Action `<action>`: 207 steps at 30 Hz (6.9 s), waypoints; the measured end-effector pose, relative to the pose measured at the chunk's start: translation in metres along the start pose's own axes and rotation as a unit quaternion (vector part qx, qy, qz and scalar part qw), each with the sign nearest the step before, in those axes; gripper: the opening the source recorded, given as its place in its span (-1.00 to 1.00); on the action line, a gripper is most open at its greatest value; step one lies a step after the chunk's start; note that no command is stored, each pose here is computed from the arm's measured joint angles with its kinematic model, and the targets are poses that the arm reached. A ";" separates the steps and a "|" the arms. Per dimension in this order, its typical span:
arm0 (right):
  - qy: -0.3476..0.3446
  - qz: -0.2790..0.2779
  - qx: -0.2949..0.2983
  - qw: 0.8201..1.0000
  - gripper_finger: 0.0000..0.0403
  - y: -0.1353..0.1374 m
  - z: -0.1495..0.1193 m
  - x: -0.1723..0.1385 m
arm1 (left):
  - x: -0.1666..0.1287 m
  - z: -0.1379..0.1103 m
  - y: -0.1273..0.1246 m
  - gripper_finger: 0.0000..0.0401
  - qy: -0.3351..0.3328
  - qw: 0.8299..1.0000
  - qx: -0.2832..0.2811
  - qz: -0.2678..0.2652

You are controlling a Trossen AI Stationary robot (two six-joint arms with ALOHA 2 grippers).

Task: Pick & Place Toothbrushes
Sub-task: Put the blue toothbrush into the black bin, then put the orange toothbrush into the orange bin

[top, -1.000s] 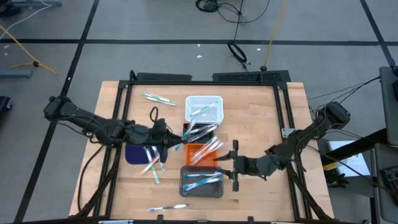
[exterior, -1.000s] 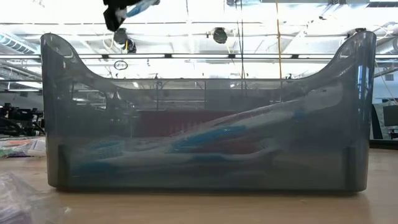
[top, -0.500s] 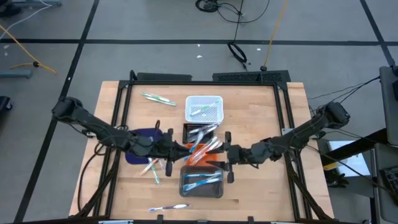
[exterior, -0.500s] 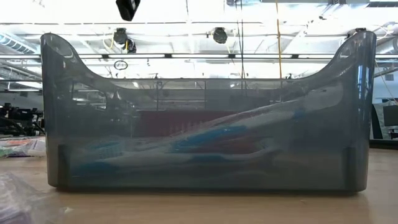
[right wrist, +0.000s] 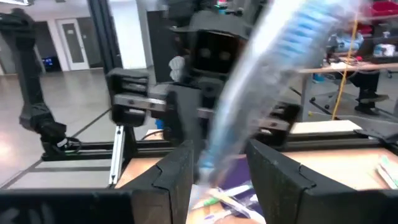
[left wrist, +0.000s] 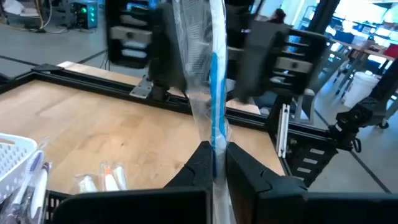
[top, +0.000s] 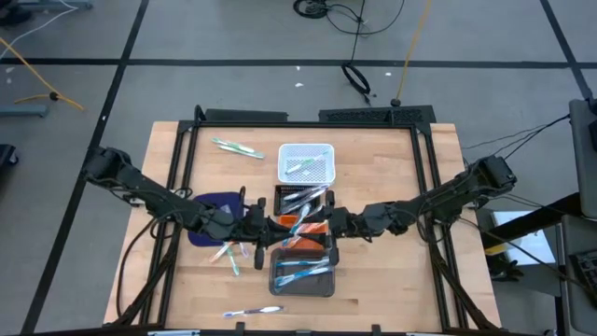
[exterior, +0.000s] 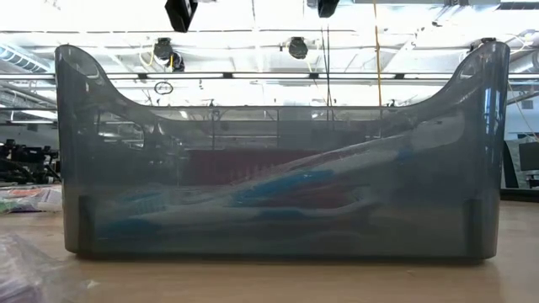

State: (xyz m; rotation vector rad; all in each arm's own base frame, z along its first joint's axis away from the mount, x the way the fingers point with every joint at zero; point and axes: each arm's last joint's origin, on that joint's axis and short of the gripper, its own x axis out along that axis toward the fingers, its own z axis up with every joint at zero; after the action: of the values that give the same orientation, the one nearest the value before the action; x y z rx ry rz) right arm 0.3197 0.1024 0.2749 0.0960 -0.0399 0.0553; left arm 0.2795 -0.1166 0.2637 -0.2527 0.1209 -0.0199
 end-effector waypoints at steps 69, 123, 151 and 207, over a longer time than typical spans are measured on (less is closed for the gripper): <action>0.116 0.043 0.003 0.992 -1.00 0.047 -0.013 -0.030 | -0.033 0.010 -0.018 -0.85 0.018 0.998 0.058 -0.017; 0.160 0.072 0.015 0.984 -0.19 0.067 -0.098 0.002 | -0.034 0.004 -0.019 -0.85 0.042 0.998 0.049 -0.015; 0.157 0.098 0.018 0.983 -0.23 0.069 -0.097 0.002 | -0.058 -0.052 0.034 -0.85 0.300 0.906 -0.109 0.277; 0.154 0.098 0.019 0.983 -0.23 0.069 -0.096 0.002 | -0.031 -0.111 0.075 -0.95 0.507 0.780 -0.134 0.343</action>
State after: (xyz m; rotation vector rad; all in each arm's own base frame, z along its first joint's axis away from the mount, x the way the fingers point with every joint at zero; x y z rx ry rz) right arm 0.3213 0.1802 0.1858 0.1209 0.2608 0.2681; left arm 0.2355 -0.0704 0.1414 -0.4520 1.3070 0.6082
